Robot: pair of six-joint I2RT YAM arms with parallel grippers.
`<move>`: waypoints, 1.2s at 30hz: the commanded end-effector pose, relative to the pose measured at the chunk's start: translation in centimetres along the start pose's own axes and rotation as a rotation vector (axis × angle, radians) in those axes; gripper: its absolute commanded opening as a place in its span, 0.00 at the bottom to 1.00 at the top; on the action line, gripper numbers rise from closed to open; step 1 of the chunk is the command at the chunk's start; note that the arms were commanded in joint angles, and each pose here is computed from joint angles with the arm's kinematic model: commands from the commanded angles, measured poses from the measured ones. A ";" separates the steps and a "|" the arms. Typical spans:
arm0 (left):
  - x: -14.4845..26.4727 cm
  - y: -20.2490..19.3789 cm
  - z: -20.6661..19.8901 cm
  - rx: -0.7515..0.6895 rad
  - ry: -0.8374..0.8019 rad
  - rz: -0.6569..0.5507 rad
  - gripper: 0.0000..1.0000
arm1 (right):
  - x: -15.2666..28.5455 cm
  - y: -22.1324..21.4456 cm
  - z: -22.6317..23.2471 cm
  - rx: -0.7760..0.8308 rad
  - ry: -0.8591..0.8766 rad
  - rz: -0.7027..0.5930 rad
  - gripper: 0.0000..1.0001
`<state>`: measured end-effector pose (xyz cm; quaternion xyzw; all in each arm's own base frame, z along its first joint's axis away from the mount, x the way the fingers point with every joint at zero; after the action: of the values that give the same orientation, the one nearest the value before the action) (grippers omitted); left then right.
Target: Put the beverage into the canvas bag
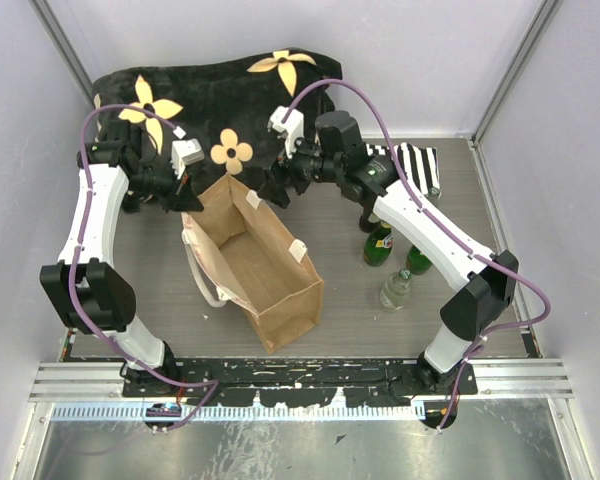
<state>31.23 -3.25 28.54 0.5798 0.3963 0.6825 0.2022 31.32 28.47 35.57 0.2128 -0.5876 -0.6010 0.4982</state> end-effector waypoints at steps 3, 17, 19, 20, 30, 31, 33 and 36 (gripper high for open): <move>-0.4 2.5 2.4 -0.084 0.025 -0.045 0.00 | 1.4 -0.8 2.4 -0.029 0.050 0.031 0.91; -2.8 5.7 5.0 -0.022 0.079 -0.078 0.40 | -2.4 -5.3 -0.3 -0.082 -0.073 0.156 0.09; -1.9 6.7 5.9 0.057 0.191 -0.074 0.68 | -2.6 -5.0 -0.3 -0.091 -0.081 0.147 0.01; -1.3 7.2 6.2 0.103 0.254 -0.072 0.80 | -2.7 -4.9 -0.4 -0.092 -0.088 0.139 0.01; 5.2 8.0 1.2 0.684 0.466 -0.051 0.98 | -2.6 -4.3 -1.3 -0.119 -0.200 0.082 0.01; 5.2 7.7 0.2 0.742 0.457 -0.036 0.98 | -2.6 -4.2 -1.3 -0.123 -0.209 0.076 0.01; 4.9 7.0 -2.0 0.869 0.408 -0.007 1.00 | -2.4 -4.1 -1.3 -0.135 -0.225 0.064 0.01; 3.8 5.7 -5.2 1.007 0.315 0.046 0.94 | -2.3 -4.1 -1.4 -0.147 -0.245 0.052 0.01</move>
<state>30.82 -4.14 37.42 0.4461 0.6537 0.6064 -0.0766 31.52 28.83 27.63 0.0557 -0.6029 -0.6140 0.5063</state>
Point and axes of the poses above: each gripper's point midway between its finger pads, its own x axis back along the fingers, its own z axis along the line the jaws close on, y = z × x, the point moved 8 cm from there along x, back along the fingers, and after that the axes turned 12 degrees about -x, right-handed, at the moved point
